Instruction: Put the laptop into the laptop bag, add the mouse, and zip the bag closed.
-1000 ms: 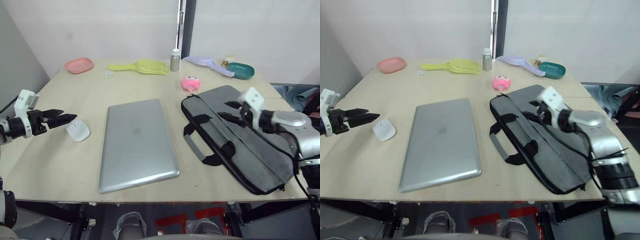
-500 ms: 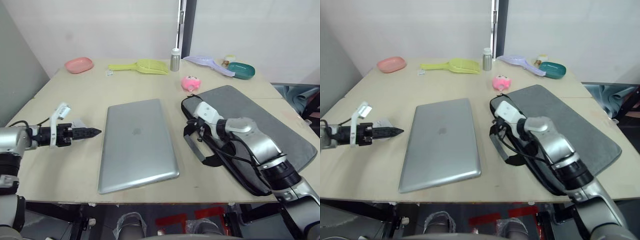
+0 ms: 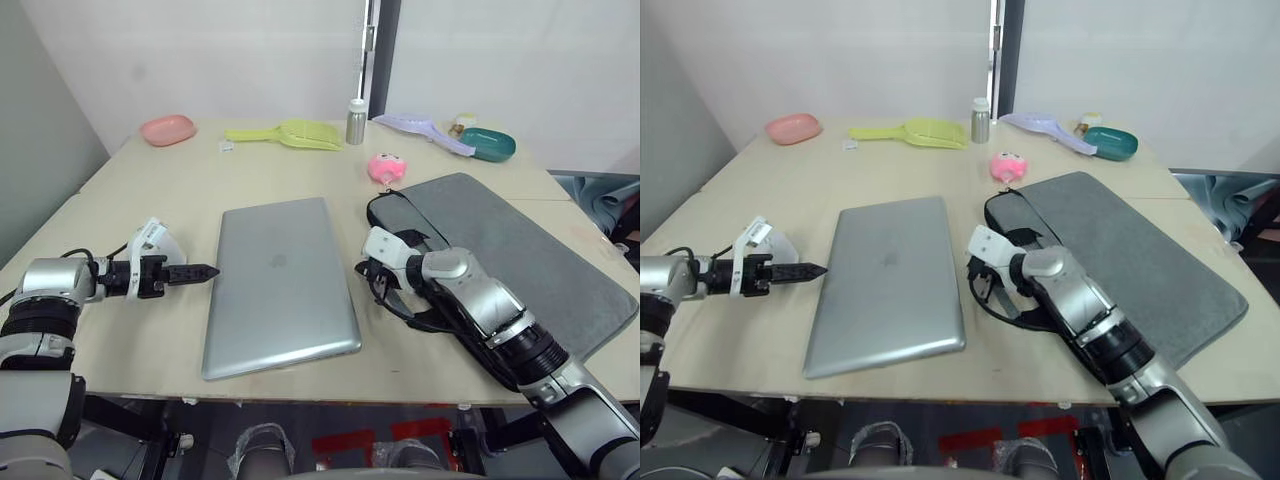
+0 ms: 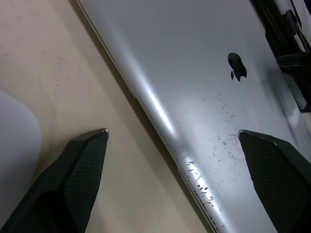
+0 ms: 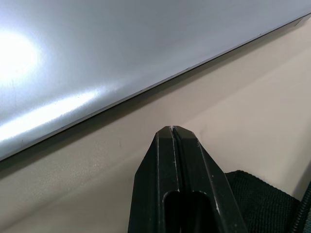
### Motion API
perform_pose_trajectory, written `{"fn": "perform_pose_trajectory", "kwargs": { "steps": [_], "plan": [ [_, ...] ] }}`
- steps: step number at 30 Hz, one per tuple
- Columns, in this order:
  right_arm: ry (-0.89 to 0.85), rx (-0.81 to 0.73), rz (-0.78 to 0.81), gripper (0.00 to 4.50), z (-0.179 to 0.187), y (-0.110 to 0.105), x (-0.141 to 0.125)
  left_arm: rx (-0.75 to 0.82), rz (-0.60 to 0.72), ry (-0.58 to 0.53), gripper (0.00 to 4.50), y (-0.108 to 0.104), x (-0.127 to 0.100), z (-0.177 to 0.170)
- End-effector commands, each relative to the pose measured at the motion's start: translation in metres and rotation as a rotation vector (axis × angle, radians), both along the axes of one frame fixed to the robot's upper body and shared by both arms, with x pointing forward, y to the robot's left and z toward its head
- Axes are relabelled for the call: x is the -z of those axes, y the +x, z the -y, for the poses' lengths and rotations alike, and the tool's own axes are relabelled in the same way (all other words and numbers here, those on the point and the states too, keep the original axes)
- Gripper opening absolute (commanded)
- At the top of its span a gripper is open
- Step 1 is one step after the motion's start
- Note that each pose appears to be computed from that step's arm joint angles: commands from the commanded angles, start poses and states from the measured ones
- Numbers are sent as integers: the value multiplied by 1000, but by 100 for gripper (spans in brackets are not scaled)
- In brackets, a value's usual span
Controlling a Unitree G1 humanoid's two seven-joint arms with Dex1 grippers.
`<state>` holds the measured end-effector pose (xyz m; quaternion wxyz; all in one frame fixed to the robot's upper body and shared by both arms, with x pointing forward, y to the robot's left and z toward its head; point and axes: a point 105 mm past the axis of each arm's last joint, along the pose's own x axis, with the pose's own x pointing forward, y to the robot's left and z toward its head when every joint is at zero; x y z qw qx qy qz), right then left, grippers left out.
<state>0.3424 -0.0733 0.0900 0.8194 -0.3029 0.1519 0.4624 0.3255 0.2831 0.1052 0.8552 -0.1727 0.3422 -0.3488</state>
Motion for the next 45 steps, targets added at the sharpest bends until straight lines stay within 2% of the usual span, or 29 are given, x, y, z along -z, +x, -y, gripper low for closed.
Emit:
{"fn": "perform_pose_trajectory", "kwargs": {
  "steps": [1, 7, 14, 22, 28, 35, 44, 45],
  "plan": [
    [10, -42, 36, 3, -12, 1, -9, 16, -63, -3, 450, -1, 15, 7],
    [19, -66, 21, 3, -22, -2, -4, 79, -95, -81, 450, 1, 16, 32],
    [27, -76, 18, 3, -26, -6, -1, 133, -95, -89, 450, -1, 22, 49],
    [35, -47, 13, 3, -19, -3, 1, 190, -79, -164, 450, -9, 5, 69],
    [32, -48, 0, 3, -15, -4, 5, 182, -70, -162, 450, -13, -1, 63],
    [58, -83, -7, 3, -27, -8, 4, 189, -90, -241, 450, -20, -7, 73],
    [53, -83, -15, 3, -25, -9, 8, 165, -82, -240, 450, -19, -9, 70],
    [52, -83, -16, 0, -25, -10, 9, 162, -82, -237, 398, -20, -9, 69]
  ]
}}
